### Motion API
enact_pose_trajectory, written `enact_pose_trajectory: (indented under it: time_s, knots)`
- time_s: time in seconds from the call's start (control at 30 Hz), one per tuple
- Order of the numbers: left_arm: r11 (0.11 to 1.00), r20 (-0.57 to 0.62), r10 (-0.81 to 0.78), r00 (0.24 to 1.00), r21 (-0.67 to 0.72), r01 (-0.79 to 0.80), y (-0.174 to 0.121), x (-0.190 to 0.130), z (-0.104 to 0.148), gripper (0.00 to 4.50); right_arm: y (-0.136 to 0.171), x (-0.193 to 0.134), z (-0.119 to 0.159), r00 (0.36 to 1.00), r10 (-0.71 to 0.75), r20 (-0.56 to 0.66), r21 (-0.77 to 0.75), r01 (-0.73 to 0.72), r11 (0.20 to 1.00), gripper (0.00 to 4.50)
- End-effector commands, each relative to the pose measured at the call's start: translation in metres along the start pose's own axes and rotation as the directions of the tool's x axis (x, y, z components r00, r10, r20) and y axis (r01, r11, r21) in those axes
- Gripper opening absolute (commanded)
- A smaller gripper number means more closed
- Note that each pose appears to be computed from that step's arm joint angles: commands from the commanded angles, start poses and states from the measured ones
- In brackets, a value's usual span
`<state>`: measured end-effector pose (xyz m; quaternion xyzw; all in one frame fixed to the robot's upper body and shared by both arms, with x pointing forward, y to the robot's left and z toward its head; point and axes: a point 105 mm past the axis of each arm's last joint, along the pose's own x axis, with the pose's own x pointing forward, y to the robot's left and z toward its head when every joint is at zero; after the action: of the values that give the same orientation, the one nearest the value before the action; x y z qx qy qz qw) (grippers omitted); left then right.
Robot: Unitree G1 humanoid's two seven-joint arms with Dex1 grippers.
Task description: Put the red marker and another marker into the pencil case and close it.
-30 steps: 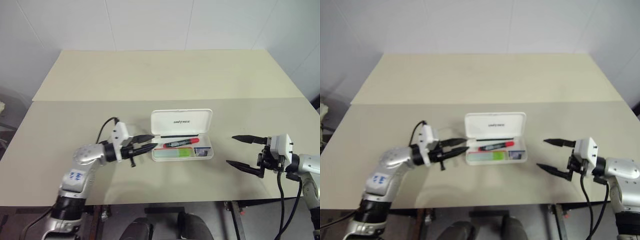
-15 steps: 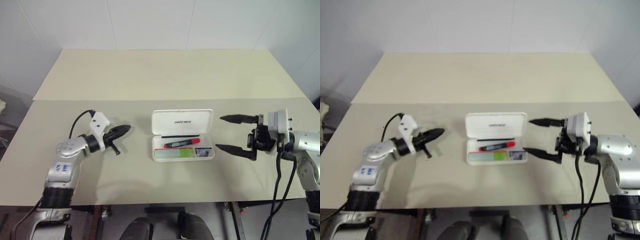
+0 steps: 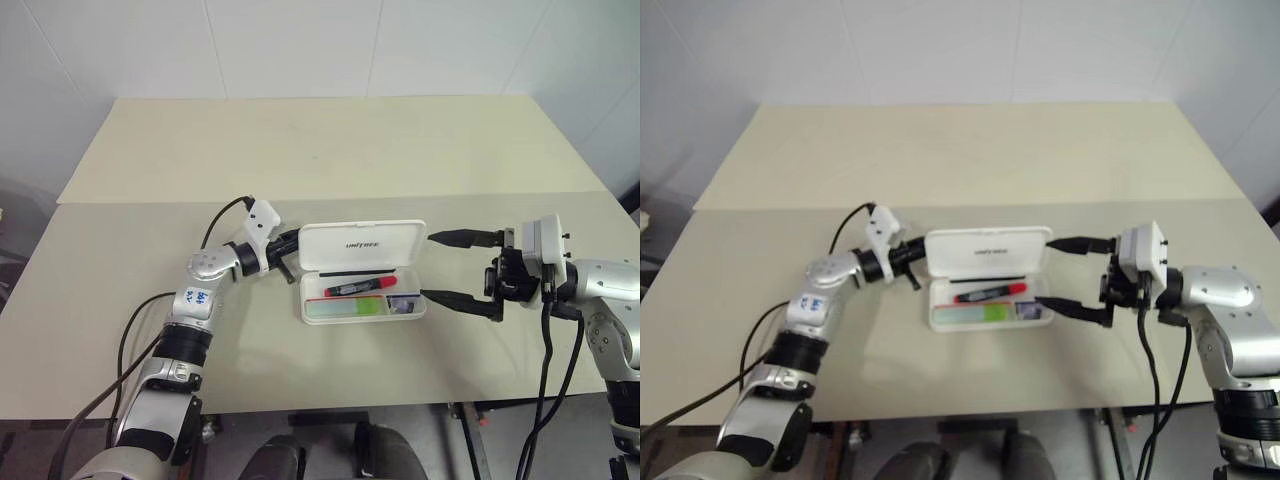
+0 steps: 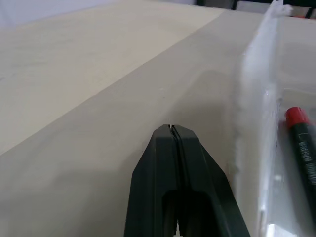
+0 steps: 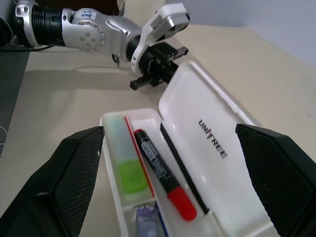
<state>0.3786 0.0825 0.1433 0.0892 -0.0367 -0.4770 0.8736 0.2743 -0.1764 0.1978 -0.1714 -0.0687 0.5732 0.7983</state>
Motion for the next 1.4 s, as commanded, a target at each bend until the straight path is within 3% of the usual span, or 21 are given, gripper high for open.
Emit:
enact_pose_trajectory:
  time_s: [0.03,0.27,0.63,0.8,1.0,1.3,1.4]
  knots:
    - [0.994,0.065,-0.089,0.994,0.07,0.084,-0.01,-0.004,0.018,0.05,-0.002,-0.008,0.015,0.999,-0.03,0.022,-0.063,0.032,0.998,4.5]
    - [0.932,-0.032,-0.306,0.952,0.194,0.306,-0.035,-0.017,0.013,0.05,-0.004,-0.017,0.017,0.997,-0.069,0.03,-0.043,0.07,0.997,4.5]
    - [0.815,-0.167,-0.516,0.84,0.204,0.542,-0.082,0.001,0.006,0.05,-0.011,-0.028,0.018,0.994,-0.111,0.009,-0.024,0.111,0.994,4.5]
    - [0.784,-0.259,-0.548,0.795,0.173,0.596,-0.099,-0.001,-0.008,0.05,-0.007,-0.029,0.015,0.992,-0.123,-0.002,-0.023,0.123,0.992,4.5]
    - [0.765,-0.432,-0.493,0.755,0.199,0.613,-0.095,-0.008,-0.031,0.05,-0.002,-0.031,0.013,0.99,-0.141,-0.001,-0.025,0.141,0.99,4.5]
    - [0.786,-0.392,-0.489,0.78,0.191,0.589,-0.1,0.0,-0.025,0.05,0.001,-0.03,0.009,0.989,-0.148,0.017,-0.02,0.148,0.989,4.5]
    - [0.843,-0.254,-0.487,0.835,0.111,0.526,-0.099,0.004,-0.007,0.05,0.002,-0.029,0.007,0.99,-0.141,0.019,-0.011,0.141,0.99,4.5]
